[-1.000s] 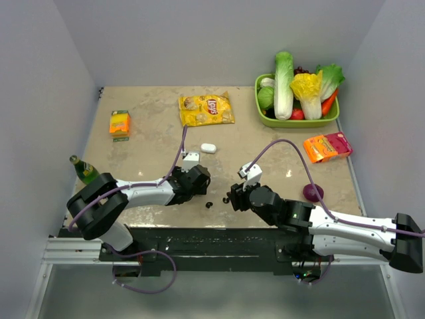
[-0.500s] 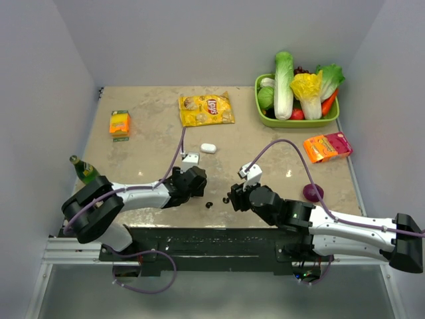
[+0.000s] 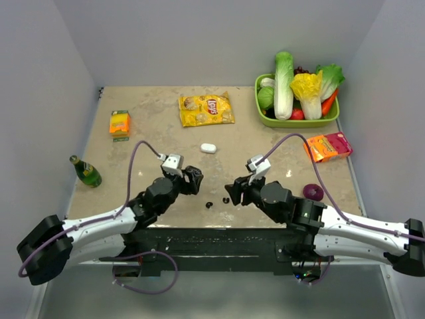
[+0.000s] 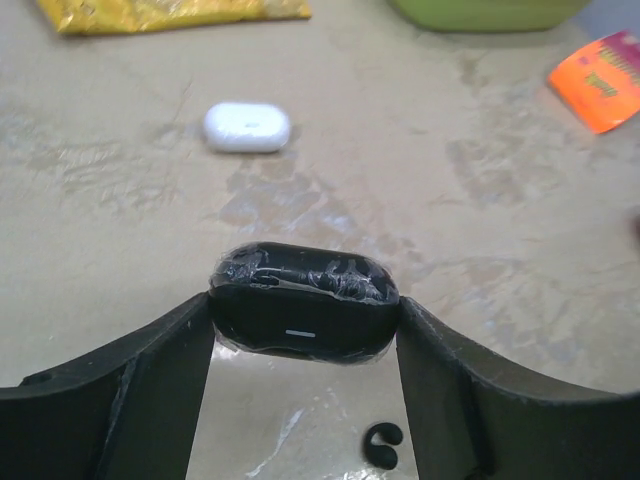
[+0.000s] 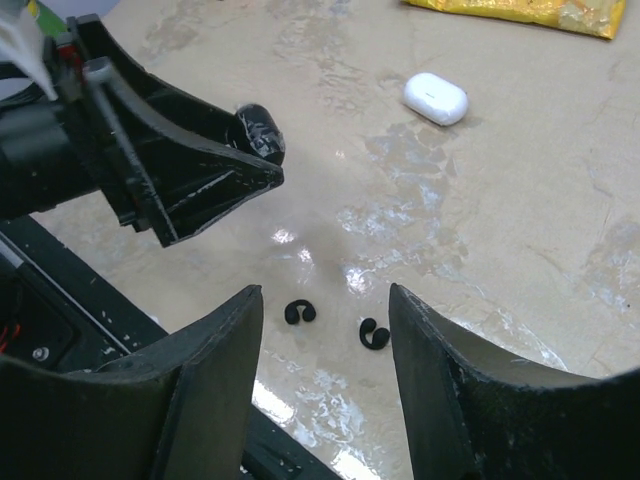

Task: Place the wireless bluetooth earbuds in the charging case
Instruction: Pick up the charging case at the center of the board, then open the charging case.

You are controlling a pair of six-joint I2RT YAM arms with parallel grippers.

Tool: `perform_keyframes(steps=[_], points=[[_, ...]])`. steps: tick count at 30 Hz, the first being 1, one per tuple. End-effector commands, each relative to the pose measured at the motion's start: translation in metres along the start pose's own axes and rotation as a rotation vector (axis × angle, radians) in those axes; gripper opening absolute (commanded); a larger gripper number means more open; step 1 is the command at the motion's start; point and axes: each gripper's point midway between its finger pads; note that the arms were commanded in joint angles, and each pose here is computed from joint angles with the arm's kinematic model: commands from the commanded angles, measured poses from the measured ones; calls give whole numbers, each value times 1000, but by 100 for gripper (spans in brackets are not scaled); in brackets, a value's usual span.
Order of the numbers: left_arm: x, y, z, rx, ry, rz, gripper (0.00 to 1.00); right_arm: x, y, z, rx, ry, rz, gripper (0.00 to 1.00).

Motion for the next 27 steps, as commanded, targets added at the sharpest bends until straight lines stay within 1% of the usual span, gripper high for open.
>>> perform_keyframes(steps=[1,2,3,4,5,6,7,9,11,13,15,16,20,23,27], points=[[-18,-25,-53,-380,-10,169,0,26,-8,-35,-40,33,-65,59],[-23,-32,-56,-426,0,215,0,36,-11,-42,-32,40,-95,61],[-24,-46,-78,-558,13,237,0,40,-13,-44,-25,41,-107,65],[-23,-52,-63,-566,49,256,0,42,-14,-45,-10,39,-112,67],[-26,-60,-63,-605,71,290,0,52,-18,-49,0,47,-151,69],[-25,-73,-82,-708,79,291,0,56,-19,-52,4,48,-164,73],[-25,-74,-73,-701,104,299,0,58,-21,-52,13,54,-173,74],[-30,-83,-84,-771,138,328,0,65,-24,-55,28,58,-195,77],[-40,-85,-87,-796,174,370,0,69,-23,-54,55,45,-194,77],[-47,-86,-93,-822,207,389,0,65,-16,-43,101,20,-157,77],[-55,-87,-93,-833,241,424,0,63,-14,-41,102,18,-146,78],[-58,-87,-92,-834,252,435,0,61,-14,-45,81,25,-136,78],[-70,-90,-87,-837,313,483,0,59,-11,-45,64,33,-132,77],[-76,-93,-83,-831,336,507,0,58,-2,-34,102,16,-111,77],[-82,-97,-76,-816,360,521,0,61,7,-16,157,8,-126,77]])
Point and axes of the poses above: each gripper's point midway between its finger pads, its own y axis out along the fingers, its own x axis along the line the jaws close on, z = x × y, and after that the axes turned 14 degrees about y, right-handed
